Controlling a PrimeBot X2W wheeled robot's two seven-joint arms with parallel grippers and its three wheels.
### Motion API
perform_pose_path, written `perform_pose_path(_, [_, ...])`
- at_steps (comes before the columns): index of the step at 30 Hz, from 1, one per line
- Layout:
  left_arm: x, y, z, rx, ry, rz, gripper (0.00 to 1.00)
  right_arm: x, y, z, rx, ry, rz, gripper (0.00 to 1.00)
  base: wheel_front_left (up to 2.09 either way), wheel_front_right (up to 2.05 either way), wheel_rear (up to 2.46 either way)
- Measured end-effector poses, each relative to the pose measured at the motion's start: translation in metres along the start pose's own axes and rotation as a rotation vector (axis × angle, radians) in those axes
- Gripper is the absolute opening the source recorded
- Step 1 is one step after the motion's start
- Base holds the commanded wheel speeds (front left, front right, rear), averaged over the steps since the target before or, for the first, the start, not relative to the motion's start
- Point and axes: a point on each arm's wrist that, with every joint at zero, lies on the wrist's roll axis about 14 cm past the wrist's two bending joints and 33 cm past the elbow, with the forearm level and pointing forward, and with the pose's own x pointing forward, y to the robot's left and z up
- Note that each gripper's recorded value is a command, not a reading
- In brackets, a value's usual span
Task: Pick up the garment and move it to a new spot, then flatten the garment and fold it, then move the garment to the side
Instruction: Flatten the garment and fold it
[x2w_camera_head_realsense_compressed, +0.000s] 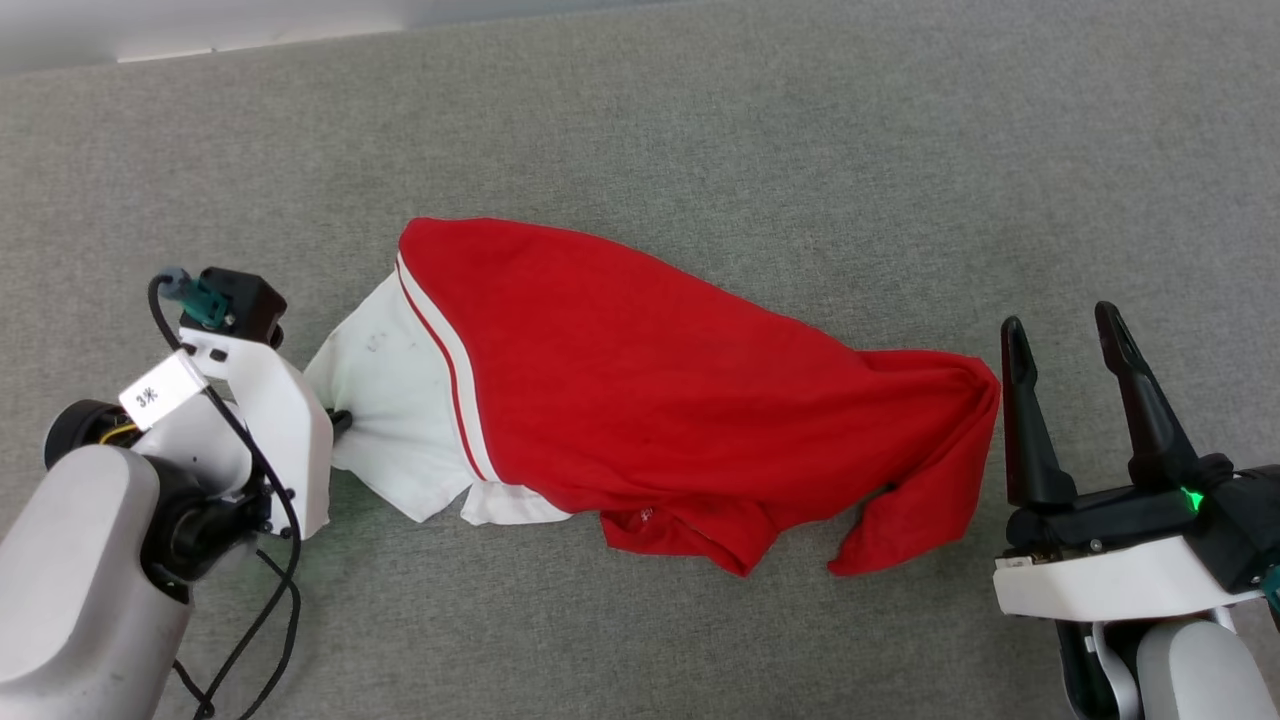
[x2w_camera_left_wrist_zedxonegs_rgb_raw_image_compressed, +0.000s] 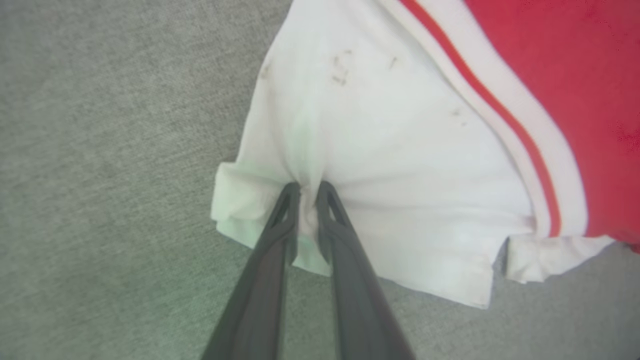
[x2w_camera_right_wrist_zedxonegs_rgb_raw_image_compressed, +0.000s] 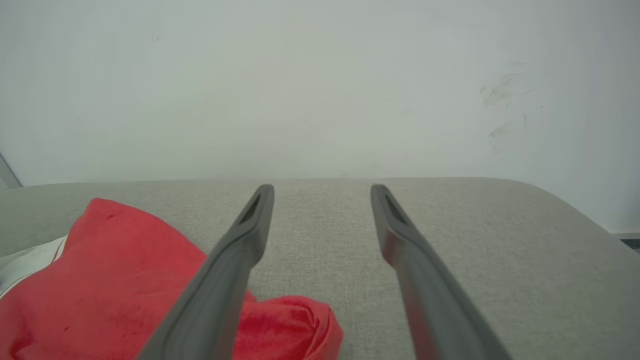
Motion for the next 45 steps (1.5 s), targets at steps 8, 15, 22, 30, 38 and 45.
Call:
perform_pose_path(8, [-0.031,0.02,0.011,-0.043,-0.202,0.084,0.0,-0.001,0.009,0.011,-0.003,-0.028,0.027,1.0,0.0,0.0,0.0])
perform_pose_path(15, [-0.095,0.041,0.02,-0.079,-0.415,0.188,0.0,-0.01,0.024,0.023,0.003,-0.052,0.065,1.0,0.0,0.0,0.0])
perform_pose_path(22, [-0.145,0.049,-0.034,-0.183,-0.465,0.268,0.0,-0.018,0.042,0.037,0.015,-0.084,0.114,1.0,0.0,0.0,0.0])
perform_pose_path(30, [-0.12,0.01,-0.115,-0.221,-0.254,0.162,0.0,-0.023,0.044,0.04,0.019,-0.087,0.118,1.0,0.0,0.0,0.0])
perform_pose_path(38, [-0.103,0.0,-0.119,-0.195,-0.305,0.154,1.0,-0.026,0.042,0.04,0.02,-0.085,0.112,1.0,0.0,0.0,0.0])
perform_pose_path(45, [-0.139,0.011,-0.045,-0.111,-0.719,0.223,1.0,-0.03,0.038,0.042,0.017,-0.09,0.102,1.0,0.0,0.0,0.0])
